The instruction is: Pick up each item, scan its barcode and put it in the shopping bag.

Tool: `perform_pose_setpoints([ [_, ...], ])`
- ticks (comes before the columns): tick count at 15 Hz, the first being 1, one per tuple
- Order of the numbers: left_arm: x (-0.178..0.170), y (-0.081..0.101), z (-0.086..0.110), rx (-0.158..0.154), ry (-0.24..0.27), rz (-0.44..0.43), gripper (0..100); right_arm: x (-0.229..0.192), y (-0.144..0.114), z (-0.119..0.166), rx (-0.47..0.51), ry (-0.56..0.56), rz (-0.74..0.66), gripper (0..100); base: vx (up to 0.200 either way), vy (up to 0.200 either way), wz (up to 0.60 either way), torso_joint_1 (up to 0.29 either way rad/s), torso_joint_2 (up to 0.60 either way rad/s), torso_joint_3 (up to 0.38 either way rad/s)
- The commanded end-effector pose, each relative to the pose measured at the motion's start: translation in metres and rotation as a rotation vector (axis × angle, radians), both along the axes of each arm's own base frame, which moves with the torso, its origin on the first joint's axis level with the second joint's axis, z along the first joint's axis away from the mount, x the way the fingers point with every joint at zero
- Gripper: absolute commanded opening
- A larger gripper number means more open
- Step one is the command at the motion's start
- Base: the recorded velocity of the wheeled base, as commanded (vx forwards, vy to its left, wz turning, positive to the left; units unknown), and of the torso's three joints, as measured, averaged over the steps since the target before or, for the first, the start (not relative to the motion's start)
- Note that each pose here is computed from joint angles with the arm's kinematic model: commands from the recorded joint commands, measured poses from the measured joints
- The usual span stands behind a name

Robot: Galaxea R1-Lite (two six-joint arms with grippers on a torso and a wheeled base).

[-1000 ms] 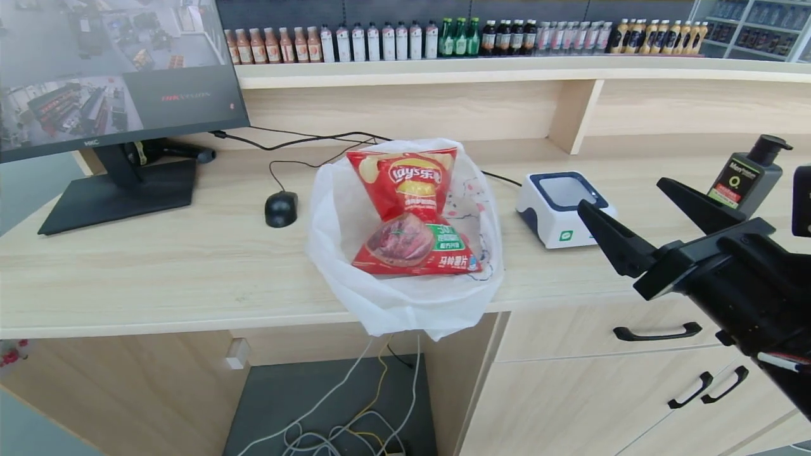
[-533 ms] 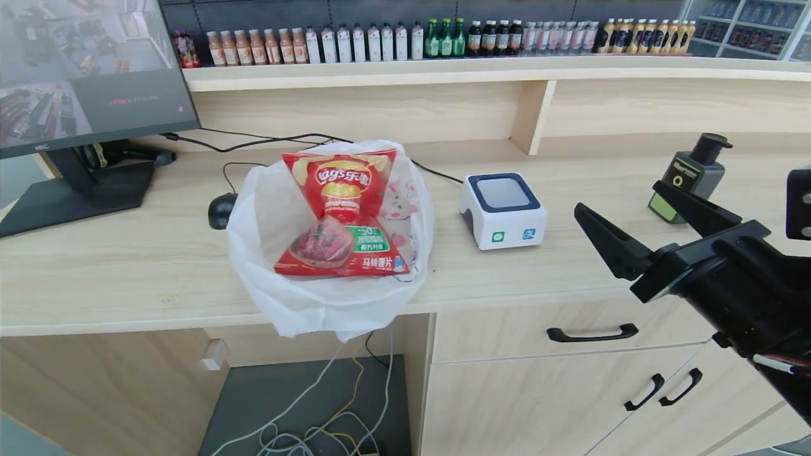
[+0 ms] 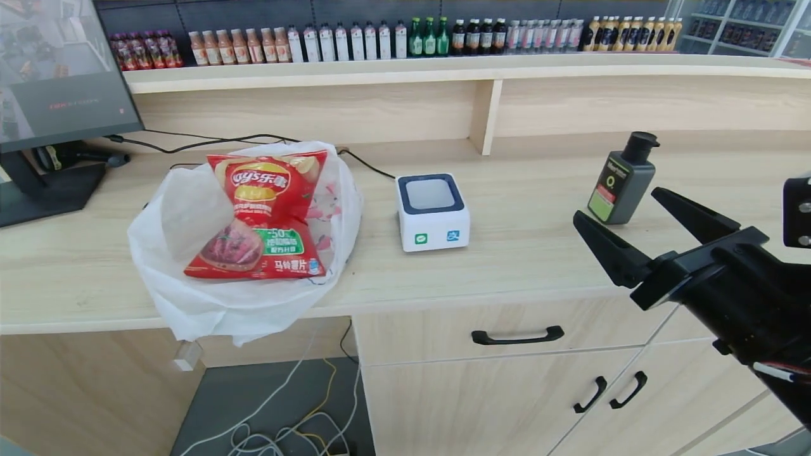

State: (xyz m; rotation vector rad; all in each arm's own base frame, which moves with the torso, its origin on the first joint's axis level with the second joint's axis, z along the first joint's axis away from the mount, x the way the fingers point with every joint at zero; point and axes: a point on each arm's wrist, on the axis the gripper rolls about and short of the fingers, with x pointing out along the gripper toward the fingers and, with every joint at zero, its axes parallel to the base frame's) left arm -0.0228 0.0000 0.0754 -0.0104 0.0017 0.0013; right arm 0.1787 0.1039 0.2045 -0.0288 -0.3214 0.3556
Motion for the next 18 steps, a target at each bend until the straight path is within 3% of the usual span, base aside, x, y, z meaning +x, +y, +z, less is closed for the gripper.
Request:
perform_pose_setpoints([
  [1,0.0,0.0,0.0,0.0,0.0,0.0,100,-0.0013,-0.0008,-0.0004,0.0,0.0,0.0,100,0.0,-0.2,0.0,-0.002,0.01,0.002],
  [7,0.0,0.0,0.0,0.003,0.0,0.0,100,0.0003,0.0,-0.0025,-0.007,0.007,0.005,100,0.0,-0.2,0.0,0.002,0.0,0.006],
  [18,0.0,0.0,0.0001,0.006,-0.002,-0.001,100,0.0012,-0.0006,-0.0099,-0.024,0.036,0.001,100,0.0,0.0,0.0,0.0,0.0,0.0],
])
